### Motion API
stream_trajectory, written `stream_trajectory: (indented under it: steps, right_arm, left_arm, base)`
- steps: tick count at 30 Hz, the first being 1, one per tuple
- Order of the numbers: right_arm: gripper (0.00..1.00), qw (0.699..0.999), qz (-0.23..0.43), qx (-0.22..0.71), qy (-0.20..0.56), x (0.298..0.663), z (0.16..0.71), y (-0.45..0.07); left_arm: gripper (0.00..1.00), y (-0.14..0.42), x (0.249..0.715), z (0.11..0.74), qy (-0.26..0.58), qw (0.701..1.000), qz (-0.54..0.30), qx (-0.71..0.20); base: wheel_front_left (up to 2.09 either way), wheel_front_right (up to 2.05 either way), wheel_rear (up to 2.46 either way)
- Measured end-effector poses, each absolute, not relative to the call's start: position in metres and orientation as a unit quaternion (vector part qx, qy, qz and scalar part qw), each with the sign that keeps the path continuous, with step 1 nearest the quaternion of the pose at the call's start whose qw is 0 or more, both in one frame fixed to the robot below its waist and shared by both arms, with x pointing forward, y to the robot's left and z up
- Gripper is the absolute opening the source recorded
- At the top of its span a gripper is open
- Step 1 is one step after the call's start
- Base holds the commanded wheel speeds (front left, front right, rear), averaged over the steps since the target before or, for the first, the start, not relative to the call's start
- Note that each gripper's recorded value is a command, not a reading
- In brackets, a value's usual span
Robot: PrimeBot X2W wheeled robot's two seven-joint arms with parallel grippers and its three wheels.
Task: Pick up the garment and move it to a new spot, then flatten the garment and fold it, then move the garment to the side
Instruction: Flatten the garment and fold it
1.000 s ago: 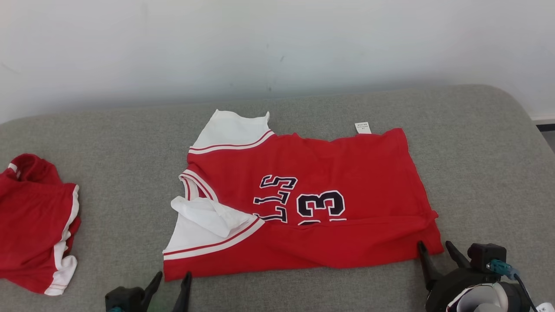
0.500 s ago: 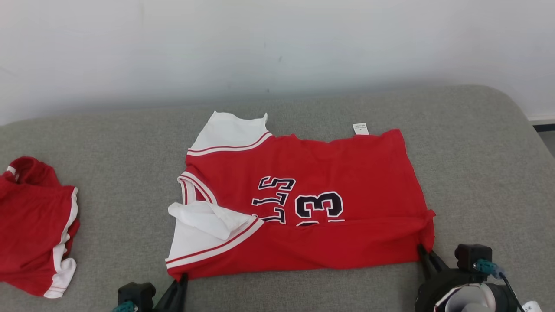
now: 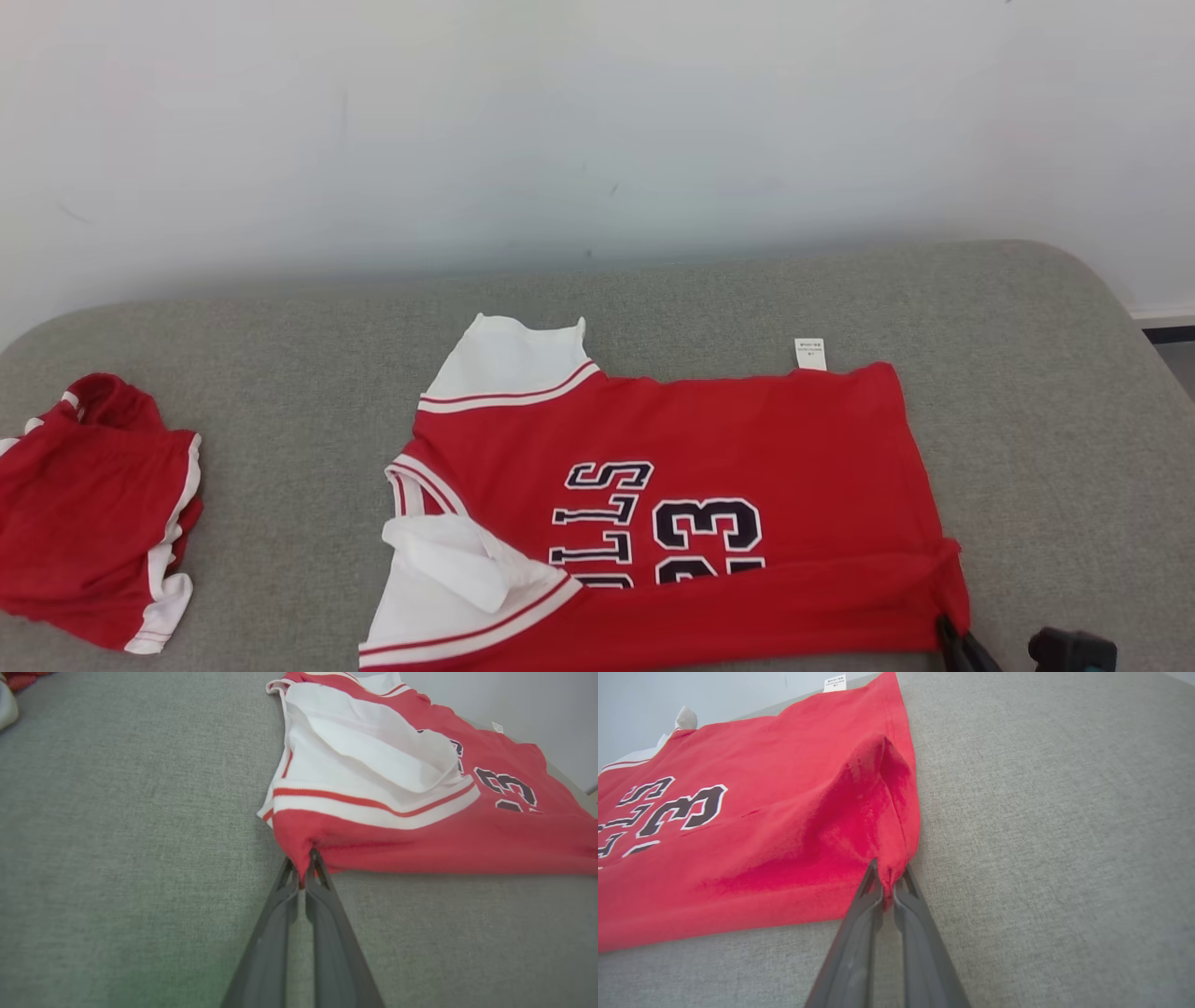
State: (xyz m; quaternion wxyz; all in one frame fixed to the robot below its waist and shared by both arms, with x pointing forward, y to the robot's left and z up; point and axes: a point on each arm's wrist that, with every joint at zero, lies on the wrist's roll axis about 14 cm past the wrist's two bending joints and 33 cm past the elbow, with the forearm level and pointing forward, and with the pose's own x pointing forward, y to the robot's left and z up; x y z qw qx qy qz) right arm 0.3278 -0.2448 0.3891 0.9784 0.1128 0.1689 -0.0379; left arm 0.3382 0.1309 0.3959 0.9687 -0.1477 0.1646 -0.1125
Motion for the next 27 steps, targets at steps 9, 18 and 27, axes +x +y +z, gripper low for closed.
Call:
stream_trajectory:
  steps: [9, 18, 27]
  right_arm:
    - [0.49, 0.974, -0.047, 0.123, 0.183, 0.303, 0.377, -0.248]
    - [1.00, 0.986, -0.034, 0.097, 0.130, 0.320, 0.407, -0.250]
    - [1.00, 0.998, -0.012, 0.059, 0.003, 0.348, 0.482, -0.236]
  left_arm:
    - [0.02, 0.129, 0.314, 0.379, 0.190, 0.964, -0.109, -0.152]
    - [1.00, 0.140, 0.334, 0.408, 0.134, 0.977, -0.101, -0.132]
    - [1.00, 0.159, 0.359, 0.482, 0.004, 0.994, -0.079, -0.075]
  base:
    - [0.00, 0.00, 0.00]
    - [0.00, 0.00, 0.00]
    - [0.00, 0.00, 0.00]
